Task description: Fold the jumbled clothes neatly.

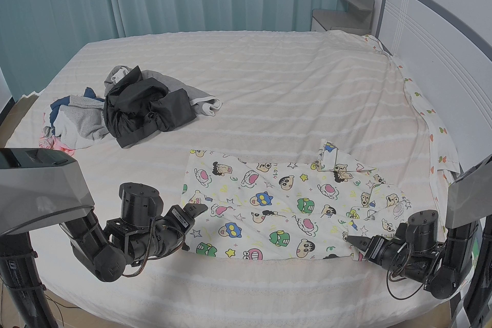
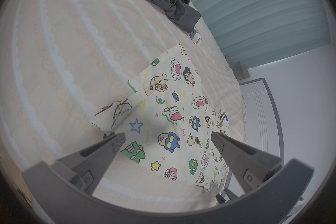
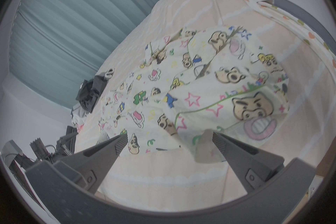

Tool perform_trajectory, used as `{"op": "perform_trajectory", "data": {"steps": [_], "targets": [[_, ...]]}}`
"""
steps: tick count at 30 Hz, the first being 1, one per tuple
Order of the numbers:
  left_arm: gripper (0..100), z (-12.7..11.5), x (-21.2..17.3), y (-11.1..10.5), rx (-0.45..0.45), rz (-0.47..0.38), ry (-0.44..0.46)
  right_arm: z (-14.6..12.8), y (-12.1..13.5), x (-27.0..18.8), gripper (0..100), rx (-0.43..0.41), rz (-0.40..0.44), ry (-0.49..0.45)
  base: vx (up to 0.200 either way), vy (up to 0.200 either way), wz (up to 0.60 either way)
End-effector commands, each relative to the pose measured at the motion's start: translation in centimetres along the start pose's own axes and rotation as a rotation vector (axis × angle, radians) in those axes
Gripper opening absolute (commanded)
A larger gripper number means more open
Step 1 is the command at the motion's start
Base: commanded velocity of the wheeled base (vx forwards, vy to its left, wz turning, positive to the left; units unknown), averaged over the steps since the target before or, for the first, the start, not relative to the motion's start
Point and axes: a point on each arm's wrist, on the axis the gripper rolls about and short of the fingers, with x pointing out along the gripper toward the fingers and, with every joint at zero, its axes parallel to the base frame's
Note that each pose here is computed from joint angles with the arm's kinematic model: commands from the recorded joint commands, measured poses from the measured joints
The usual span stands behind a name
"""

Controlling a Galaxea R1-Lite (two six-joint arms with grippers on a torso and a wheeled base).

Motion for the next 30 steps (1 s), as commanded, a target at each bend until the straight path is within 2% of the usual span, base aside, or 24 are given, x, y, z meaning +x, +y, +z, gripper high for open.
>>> {"op": "perform_trajectory", "data": {"steps": [1, 9, 15, 20, 30], "targets": [[100, 0.0, 0.0, 0.0, -0.001, 0.002, 0.000, -1.5, 0.3, 0.9, 100, -0.034, 0.001, 0.059, 0.000, 0.000, 0.00], [100, 0.0, 0.0, 0.1, 0.000, 0.002, -0.001, -2.6, 1.4, 0.5, 100, -0.078, 0.044, 0.094, 0.000, 0.000, 0.00], [100, 0.0, 0.0, 0.1, 0.000, 0.002, -0.001, -3.1, 1.1, 0.0, 100, -0.069, -0.016, 0.080, 0.000, 0.000, 0.00], [100, 0.0, 0.0, 0.1, 0.000, 0.002, -0.001, -3.8, 1.0, 0.1, 100, -0.043, -0.022, 0.114, 0.000, 0.000, 0.00], [100, 0.0, 0.1, 0.1, 0.000, 0.002, -0.001, -5.2, 1.4, 0.3, 100, -0.081, -0.012, 0.166, 0.000, 0.000, 0.00]]}}
